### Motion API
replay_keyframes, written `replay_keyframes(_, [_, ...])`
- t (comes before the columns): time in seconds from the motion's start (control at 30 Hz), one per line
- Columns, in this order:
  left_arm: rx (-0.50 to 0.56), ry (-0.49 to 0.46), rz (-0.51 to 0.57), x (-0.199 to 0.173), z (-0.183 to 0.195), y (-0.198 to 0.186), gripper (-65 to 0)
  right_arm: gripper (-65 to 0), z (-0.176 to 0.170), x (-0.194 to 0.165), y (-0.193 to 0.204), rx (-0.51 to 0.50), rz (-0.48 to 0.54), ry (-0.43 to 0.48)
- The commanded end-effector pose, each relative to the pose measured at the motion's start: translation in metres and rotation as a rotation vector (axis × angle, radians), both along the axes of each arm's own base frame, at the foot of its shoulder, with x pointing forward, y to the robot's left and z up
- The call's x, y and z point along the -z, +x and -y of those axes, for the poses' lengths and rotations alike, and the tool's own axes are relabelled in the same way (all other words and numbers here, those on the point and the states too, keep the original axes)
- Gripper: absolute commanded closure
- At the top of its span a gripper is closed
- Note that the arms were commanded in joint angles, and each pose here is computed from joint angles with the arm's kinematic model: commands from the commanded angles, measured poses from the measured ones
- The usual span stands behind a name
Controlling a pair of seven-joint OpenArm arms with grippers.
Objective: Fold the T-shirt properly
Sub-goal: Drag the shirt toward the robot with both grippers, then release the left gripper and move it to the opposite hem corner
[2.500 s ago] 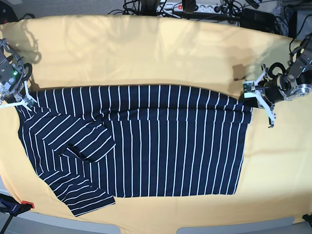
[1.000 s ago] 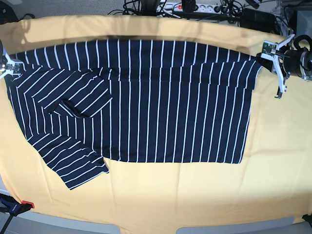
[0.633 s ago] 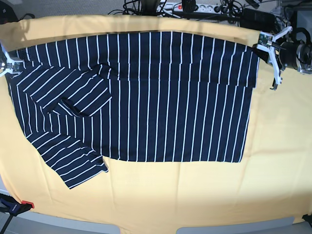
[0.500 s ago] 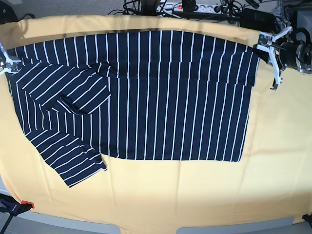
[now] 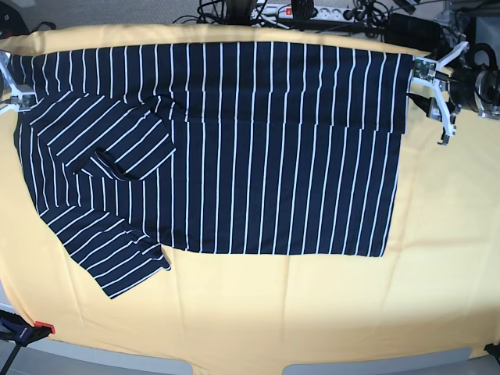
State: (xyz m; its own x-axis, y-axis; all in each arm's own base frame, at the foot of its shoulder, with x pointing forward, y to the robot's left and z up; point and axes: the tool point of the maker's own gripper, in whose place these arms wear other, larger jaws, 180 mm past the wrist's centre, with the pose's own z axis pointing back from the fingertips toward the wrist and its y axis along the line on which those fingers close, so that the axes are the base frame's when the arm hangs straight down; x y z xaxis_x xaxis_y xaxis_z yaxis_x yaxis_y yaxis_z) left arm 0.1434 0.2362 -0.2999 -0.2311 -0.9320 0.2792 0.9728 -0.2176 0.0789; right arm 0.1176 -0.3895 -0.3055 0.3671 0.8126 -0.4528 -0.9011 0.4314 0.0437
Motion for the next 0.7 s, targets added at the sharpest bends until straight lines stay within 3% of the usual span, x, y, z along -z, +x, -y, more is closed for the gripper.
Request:
replay_keyframes(0.0, [-0.004, 0.002, 0.016, -0.005, 0.0, 0.006, -31.2, -35.2, 0.012, -0.013, 0.009, -0.012, 0.024, -0.056])
replay_keyframes(0.17, [-0.092, 0.02, 0.008, -0.01, -0.003, 0.014, -31.2, -35.1, 0.012, -0.016, 0.017, -0.002, 0.062, -0.056])
replay_keyframes(0.4, [-0.343, -0.176, 0.093, -0.069, 0.01, 0.078, -31.2, -35.1, 0.003, -0.047, 0.081, -0.001, 0.305, -0.002])
replay_keyframes(0.47, [-0.44, -0.224, 0.135, -0.082, -0.001, 0.102, -31.2, -35.1, 0.001, -0.059, 0.099, 0.002, 0.378, 0.011])
replay_keyframes(0.67, [-0.871, -0.52, 0.206, -0.086, -0.045, 0.194, -31.2, -35.1, -0.007, -0.078, 0.132, -0.012, 0.522, 0.046])
